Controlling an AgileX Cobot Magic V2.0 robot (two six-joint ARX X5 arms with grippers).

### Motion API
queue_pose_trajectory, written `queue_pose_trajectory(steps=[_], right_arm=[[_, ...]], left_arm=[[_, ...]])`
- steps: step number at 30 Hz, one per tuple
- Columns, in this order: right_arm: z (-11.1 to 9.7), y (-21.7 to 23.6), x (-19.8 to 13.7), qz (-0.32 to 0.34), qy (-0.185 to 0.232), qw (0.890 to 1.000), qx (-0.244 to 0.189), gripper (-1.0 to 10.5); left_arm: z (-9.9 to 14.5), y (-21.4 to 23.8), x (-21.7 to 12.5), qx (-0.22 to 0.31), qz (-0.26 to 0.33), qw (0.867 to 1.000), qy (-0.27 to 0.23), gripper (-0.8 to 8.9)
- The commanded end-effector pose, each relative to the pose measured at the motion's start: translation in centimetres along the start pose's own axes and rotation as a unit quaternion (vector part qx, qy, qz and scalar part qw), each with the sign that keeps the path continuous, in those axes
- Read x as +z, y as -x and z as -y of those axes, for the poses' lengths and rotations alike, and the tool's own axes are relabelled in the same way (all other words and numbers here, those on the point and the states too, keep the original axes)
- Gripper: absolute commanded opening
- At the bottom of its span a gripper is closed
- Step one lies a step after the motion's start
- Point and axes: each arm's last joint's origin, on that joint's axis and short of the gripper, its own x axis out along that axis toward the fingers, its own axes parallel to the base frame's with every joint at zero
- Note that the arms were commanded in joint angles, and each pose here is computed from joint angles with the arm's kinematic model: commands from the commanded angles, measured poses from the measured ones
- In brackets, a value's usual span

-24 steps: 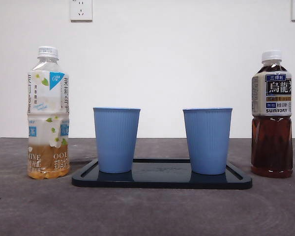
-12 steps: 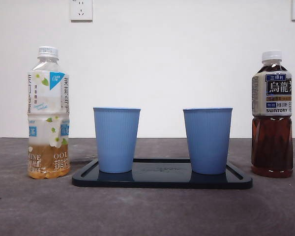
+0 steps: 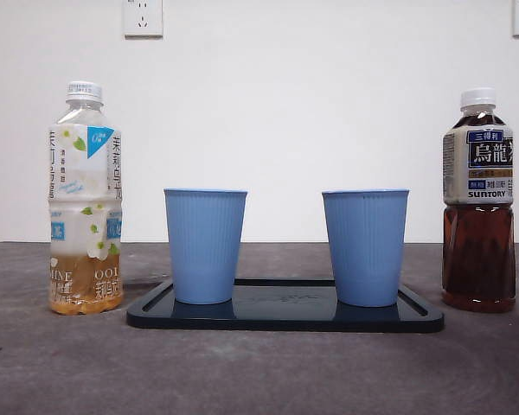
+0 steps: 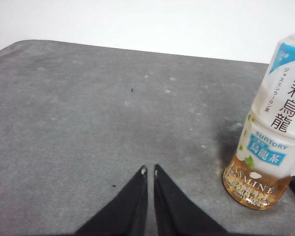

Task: Pour the drink into the cup

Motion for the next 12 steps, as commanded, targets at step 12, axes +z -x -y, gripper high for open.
queue_pose_trajectory(steps=[12], right_arm=[[-0.11, -0.14, -0.31, 0.002, 0.006, 1.000, 0.006, 0.2]], left_arm=[[-0.10, -0.20, -0.73, 0.004, -0.013, 1.000, -0.005, 0.21]])
